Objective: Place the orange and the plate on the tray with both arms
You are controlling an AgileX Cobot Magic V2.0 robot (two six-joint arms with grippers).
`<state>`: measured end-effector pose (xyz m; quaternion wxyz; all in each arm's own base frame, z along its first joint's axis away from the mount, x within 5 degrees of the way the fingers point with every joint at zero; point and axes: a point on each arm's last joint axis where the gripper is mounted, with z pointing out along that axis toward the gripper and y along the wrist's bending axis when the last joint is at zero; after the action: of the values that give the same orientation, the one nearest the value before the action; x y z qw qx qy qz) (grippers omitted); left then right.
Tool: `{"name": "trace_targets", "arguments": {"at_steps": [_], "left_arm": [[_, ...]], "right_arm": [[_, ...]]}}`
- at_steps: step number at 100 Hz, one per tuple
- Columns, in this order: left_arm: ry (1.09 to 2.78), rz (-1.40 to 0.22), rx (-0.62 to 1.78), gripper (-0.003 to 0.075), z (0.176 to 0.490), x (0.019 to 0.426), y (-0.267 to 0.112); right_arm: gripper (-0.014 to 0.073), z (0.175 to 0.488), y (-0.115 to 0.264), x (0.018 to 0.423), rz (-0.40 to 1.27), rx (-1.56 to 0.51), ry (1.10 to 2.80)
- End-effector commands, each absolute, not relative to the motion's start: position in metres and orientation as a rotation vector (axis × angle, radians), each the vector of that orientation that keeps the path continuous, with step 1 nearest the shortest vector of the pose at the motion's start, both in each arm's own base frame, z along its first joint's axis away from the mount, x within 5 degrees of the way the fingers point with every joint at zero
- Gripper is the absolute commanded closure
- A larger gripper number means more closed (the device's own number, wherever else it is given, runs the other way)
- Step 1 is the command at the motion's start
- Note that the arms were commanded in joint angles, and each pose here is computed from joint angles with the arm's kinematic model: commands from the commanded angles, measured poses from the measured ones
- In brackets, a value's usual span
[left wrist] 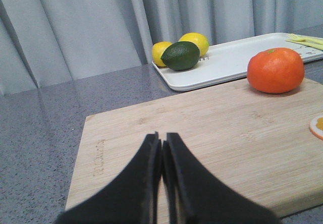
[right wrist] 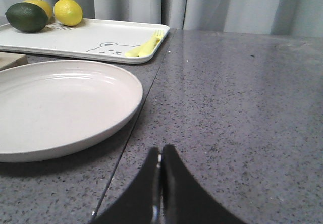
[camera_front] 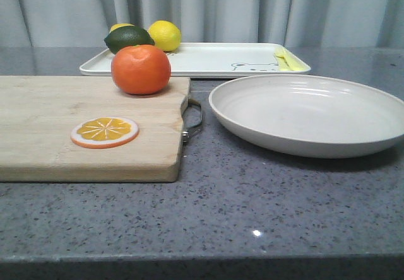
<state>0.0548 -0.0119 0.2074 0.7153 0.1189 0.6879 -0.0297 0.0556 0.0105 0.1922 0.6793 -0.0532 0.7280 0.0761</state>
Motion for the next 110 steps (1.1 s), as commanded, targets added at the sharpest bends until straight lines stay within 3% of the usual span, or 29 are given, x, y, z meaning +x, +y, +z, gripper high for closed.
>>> {"name": "trace_targets", "arguments": {"at_steps": [1,110], "left_arm": [[1.421,-0.071,0.233,0.0739,0.214,0.0518,-0.0108],[1.415,-0.083,0.221,0.0739,0.2147,0.0517,-0.0107]], "right_arm": [[0.0663,0.2027,0.0099,0.0545,0.171,-0.11,1.525],[0.0663,0.2073,0.0098,0.0541,0.174,-0.106,1.478]]}}
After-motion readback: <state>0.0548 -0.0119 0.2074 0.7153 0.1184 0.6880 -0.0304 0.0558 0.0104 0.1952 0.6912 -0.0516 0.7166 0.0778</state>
